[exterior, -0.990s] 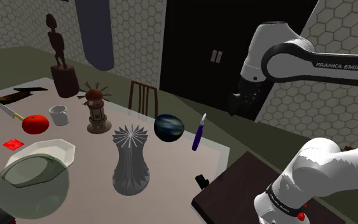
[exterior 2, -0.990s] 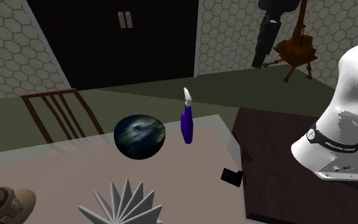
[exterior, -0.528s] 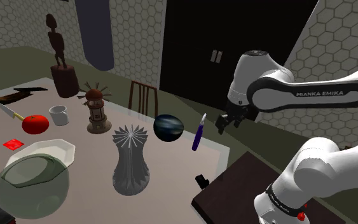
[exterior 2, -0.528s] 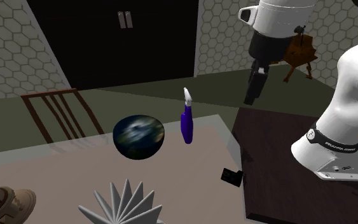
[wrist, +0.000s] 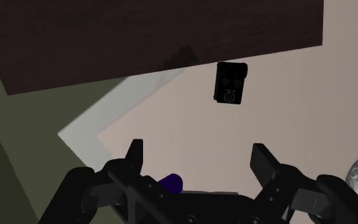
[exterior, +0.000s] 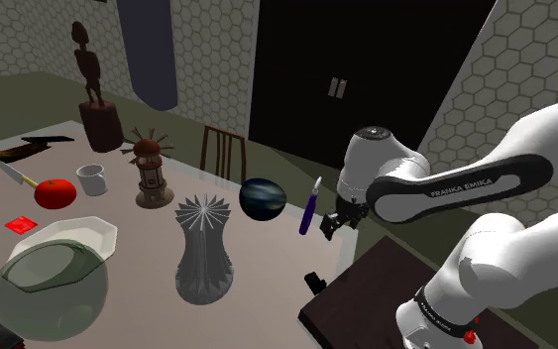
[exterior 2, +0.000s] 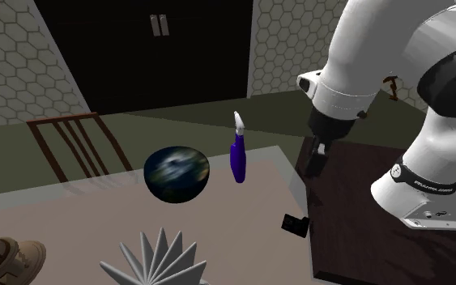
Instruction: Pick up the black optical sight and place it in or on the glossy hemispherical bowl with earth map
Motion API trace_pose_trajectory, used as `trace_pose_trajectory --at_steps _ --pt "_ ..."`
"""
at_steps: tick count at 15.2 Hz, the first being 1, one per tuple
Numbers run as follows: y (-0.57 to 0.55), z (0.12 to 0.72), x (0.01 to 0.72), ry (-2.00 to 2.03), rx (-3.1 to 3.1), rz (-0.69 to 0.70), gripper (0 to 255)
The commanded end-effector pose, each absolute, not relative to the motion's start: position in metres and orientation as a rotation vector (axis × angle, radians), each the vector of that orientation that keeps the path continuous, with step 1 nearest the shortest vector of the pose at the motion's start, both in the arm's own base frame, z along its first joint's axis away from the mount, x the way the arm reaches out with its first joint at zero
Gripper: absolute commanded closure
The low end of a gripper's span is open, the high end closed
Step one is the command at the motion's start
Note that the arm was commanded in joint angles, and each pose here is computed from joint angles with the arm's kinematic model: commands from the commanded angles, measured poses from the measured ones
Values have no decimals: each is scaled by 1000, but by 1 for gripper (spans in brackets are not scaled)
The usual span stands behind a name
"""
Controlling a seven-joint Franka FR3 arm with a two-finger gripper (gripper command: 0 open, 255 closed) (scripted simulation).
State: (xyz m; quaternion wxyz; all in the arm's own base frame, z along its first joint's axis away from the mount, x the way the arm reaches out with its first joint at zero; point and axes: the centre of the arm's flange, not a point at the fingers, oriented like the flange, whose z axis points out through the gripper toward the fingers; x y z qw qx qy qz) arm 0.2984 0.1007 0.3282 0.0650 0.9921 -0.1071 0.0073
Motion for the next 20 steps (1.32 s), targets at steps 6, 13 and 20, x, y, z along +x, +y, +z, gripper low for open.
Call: trace_pose_trajectory --at_steps 6,13,20 --pt "135 241 291 -341 2983 28 0" --pt "160 168 288 -354 2973 30 0" --pt "155 134 288 -354 2973 30 0"
